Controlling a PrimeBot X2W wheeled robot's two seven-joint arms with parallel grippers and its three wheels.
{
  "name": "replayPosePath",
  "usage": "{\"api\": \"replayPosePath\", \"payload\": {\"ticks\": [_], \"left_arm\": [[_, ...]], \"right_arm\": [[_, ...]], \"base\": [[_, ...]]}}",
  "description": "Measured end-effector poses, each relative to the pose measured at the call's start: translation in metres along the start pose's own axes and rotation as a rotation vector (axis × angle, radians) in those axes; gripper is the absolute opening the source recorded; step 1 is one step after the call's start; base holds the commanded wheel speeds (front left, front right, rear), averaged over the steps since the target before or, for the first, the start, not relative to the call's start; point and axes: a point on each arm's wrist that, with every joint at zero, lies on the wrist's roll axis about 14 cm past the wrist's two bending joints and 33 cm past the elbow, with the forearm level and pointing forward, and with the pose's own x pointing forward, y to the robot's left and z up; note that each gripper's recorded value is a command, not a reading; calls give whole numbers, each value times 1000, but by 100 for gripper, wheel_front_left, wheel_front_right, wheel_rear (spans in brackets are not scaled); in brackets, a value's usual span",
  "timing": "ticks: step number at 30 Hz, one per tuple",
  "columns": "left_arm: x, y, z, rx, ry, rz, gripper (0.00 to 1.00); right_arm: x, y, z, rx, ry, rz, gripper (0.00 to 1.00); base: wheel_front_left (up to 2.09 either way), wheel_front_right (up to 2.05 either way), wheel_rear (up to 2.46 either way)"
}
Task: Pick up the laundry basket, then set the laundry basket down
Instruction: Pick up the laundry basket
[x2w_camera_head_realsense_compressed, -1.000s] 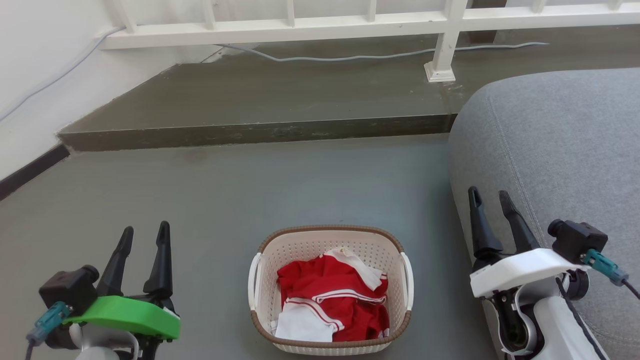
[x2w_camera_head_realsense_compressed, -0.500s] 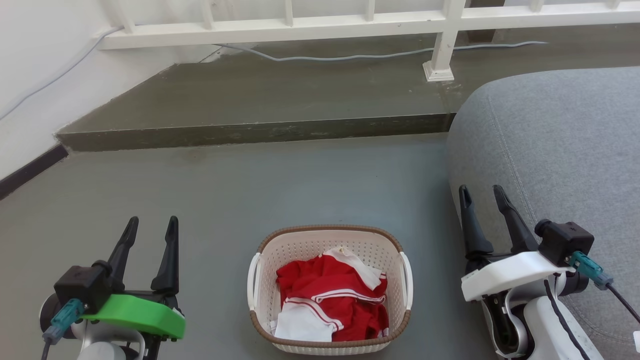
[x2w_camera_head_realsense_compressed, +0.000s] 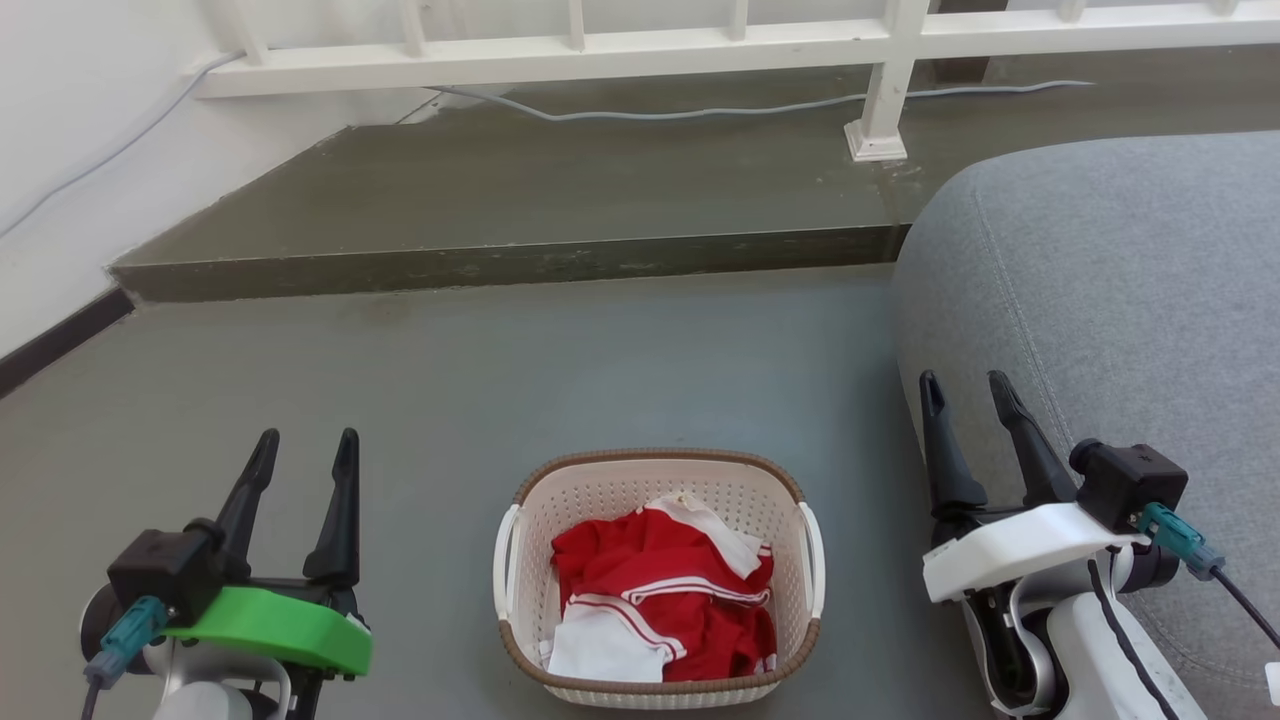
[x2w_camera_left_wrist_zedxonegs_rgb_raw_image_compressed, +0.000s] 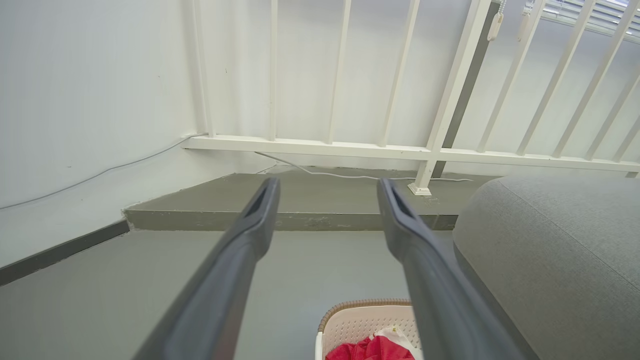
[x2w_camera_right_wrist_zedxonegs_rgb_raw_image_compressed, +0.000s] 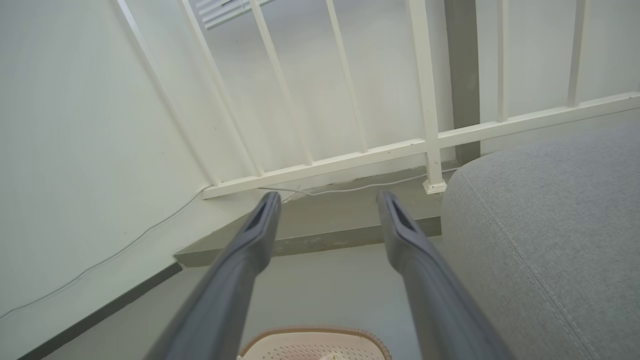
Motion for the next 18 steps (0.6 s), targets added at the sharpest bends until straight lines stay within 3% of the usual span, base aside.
{"api": "replayPosePath", "payload": {"ticks": [18], "left_arm": [[24,7,-24,-35,60,-23,100]], "right_arm": [[7,-8,-33,19,93,-49,100]], "base": [[0,0,0]]}}
